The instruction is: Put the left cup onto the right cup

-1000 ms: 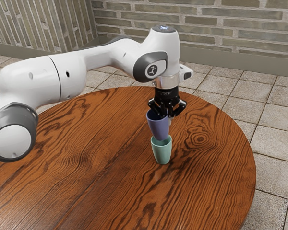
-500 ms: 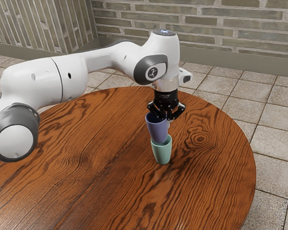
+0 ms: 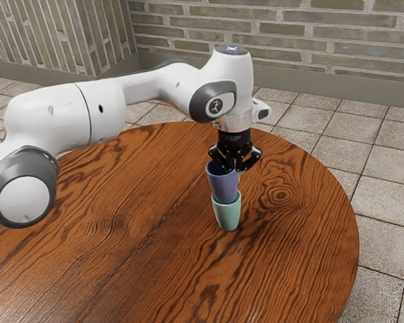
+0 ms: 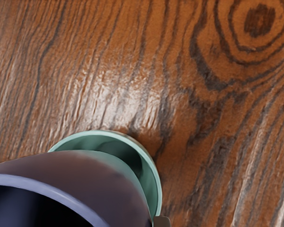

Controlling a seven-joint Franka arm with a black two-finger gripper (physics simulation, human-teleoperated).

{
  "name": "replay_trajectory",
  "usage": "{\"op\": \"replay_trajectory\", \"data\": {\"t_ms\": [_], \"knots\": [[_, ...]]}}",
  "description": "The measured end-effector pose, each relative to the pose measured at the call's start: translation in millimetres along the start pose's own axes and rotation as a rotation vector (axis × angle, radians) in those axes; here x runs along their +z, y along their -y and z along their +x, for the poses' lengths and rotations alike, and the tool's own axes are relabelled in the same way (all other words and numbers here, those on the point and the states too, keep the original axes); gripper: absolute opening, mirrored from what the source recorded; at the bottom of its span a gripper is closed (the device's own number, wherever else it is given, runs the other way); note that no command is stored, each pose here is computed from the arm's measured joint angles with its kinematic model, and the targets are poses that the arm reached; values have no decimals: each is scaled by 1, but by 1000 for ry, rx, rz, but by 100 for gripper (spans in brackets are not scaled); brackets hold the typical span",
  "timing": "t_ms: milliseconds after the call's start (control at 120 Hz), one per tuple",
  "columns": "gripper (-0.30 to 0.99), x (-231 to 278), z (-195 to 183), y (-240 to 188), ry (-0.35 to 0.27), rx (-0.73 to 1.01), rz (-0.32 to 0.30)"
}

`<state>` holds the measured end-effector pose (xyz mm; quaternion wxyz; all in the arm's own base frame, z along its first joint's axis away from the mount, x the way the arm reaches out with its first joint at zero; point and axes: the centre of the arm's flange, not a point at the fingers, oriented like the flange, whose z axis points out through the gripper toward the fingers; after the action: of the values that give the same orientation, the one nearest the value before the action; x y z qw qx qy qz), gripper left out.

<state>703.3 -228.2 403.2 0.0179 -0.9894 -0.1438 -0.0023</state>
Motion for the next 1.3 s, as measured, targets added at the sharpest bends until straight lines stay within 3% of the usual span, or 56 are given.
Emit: {"op": "replay_trajectory", "data": {"t_ms": [300,525,725,1033,1300], "knots": [[-9,3,1,-1,-4,1,-2],[37,5,0,-2,-19,13,8],[57,0,-1,-2,-29,14,7],[66,-15,-2,1,-46,11,0],[68,-43,-25,6,-67,28,17]]}}
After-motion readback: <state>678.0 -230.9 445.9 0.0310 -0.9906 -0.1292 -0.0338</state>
